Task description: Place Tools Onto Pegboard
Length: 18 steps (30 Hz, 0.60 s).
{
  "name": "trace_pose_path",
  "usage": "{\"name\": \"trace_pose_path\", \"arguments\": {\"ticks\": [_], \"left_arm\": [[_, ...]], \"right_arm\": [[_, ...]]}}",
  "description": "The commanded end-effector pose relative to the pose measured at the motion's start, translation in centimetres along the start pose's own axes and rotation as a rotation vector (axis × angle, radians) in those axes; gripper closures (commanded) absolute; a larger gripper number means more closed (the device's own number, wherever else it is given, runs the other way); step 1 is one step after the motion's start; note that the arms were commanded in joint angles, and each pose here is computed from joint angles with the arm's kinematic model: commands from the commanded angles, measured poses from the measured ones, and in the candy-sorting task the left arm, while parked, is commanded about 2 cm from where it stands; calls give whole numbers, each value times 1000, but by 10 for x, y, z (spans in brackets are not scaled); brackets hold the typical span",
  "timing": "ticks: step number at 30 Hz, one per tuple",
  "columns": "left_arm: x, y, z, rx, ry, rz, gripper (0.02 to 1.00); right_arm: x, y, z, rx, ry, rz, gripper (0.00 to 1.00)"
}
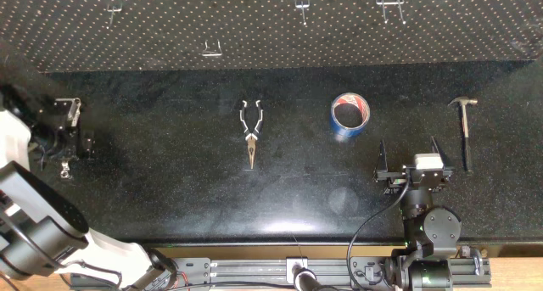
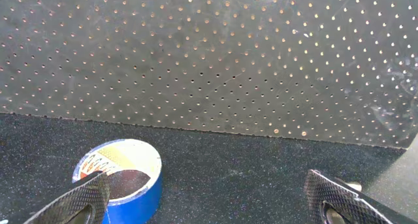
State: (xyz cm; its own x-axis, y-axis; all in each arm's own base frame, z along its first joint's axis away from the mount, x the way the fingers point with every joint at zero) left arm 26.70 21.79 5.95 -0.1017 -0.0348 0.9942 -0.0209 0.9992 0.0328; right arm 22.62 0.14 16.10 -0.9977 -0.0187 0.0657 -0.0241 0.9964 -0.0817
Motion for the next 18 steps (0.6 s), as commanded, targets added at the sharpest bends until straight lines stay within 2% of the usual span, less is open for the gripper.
{"name": "trace_pose_path", "arguments": {"ticks": [1,18], "left_arm": [[-1,2,1,30,-25,15,20],[-25,-8,-1,25,-41,43,23]], "right_arm": [[0,-1,2,3,2,8,27],[0,-1,2,3,2,8,25]]}}
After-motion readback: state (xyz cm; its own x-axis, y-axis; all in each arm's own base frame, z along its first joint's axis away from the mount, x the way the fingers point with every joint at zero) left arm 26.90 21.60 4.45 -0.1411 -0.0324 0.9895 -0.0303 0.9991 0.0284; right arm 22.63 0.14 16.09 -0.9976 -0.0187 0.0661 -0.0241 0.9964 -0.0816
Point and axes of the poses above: each gripper's point midway between its finger pads, its own x axis back along the fingers, its own y axis along the line the jaws close on, z = x × y, the point moved 2 cm from there along x, back along the fingers, and after that the axes turned 2 degrees about -x, right-handed, at the moved point
